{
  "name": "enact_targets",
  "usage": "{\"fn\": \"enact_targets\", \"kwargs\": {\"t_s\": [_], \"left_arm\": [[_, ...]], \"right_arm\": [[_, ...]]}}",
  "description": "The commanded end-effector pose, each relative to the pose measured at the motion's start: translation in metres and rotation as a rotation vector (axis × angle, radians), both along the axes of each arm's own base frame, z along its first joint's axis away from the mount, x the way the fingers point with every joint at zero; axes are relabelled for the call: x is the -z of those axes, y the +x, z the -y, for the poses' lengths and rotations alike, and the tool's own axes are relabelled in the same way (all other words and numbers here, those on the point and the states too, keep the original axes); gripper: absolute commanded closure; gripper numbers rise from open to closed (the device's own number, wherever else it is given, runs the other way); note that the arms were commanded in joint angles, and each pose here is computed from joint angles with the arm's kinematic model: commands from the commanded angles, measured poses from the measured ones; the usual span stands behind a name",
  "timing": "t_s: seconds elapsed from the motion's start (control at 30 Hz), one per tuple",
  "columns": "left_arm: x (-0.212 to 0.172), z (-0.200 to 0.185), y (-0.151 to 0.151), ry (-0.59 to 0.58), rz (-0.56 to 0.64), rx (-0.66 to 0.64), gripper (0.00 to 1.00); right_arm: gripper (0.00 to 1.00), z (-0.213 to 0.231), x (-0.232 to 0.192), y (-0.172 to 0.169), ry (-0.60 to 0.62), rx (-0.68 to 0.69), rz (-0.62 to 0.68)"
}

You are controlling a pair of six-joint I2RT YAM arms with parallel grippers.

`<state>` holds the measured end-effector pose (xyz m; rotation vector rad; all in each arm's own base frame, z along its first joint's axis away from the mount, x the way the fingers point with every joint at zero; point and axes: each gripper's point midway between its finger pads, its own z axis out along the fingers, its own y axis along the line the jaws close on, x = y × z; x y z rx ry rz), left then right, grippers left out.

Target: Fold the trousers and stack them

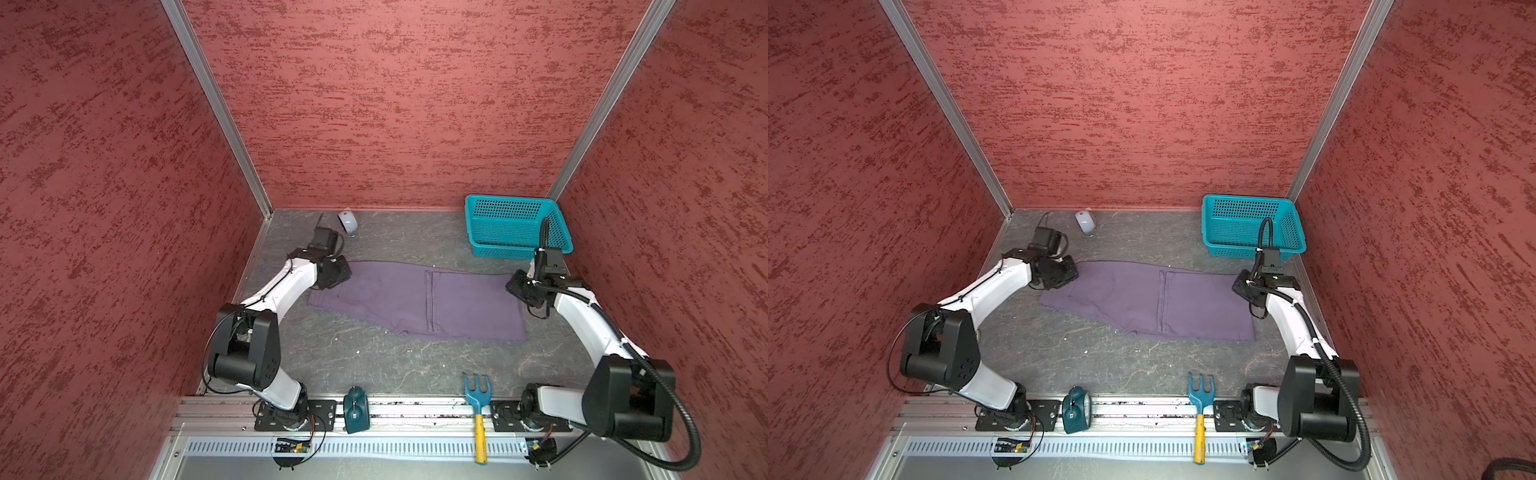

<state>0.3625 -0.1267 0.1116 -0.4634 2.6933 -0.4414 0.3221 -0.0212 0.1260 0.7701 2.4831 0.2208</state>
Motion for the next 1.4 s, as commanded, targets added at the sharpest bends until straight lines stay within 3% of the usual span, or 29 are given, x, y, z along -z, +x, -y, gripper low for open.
{"fn": "enact_targets", "kwargs": {"t_s": [0.0, 0.1, 0.17, 0.2, 0.23, 0.27, 0.47, 0.57, 0.77, 1.03, 1.2, 1.37], "left_arm": [[-0.015, 0.059, 0.012, -0.039, 0.085, 0.161, 0.7], [-0.01, 0.111, 0.011, -0.102, 0.074, 0.292, 0.69], [-0.001, 0.138, 0.008, -0.119, 0.044, 0.351, 0.69], [0.003, 0.151, 0.006, -0.122, 0.029, 0.378, 0.69], [0.006, 0.162, 0.004, -0.124, 0.022, 0.4, 0.67], [0.008, 0.172, 0.002, -0.132, 0.018, 0.423, 0.64], [0.018, 0.211, -0.013, -0.163, -0.011, 0.514, 0.52], [0.024, 0.222, -0.022, -0.167, -0.024, 0.532, 0.5], [0.046, 0.236, -0.036, -0.123, -0.058, 0.56, 0.43], [0.063, 0.246, -0.043, -0.106, -0.094, 0.583, 0.43], [0.072, 0.247, -0.04, -0.081, -0.107, 0.576, 0.43], [0.083, 0.247, -0.037, -0.067, -0.13, 0.558, 0.51]], "right_arm": [[0.52, 0.047, -0.039, -0.013, -0.256, 0.13, 0.041], [0.44, 0.055, -0.056, -0.024, -0.313, 0.142, 0.096], [0.48, 0.052, -0.057, -0.027, -0.3, 0.127, 0.115], [0.64, 0.046, -0.053, -0.026, -0.274, 0.101, 0.123], [0.89, 0.037, -0.047, -0.025, -0.237, 0.068, 0.128], [1.0, 0.029, -0.04, -0.025, -0.199, 0.037, 0.124], [1.0, -0.029, 0.033, -0.027, 0.133, -0.098, 0.021], [1.0, -0.041, 0.057, -0.027, 0.213, -0.108, -0.007], [1.0, -0.028, 0.082, -0.027, 0.206, -0.048, -0.074], [1.0, -0.015, 0.114, -0.036, 0.222, 0.027, -0.144], [1.0, -0.023, 0.101, -0.031, 0.257, -0.009, -0.09], [1.0, -0.02, 0.067, -0.021, 0.235, -0.016, -0.003]]}}
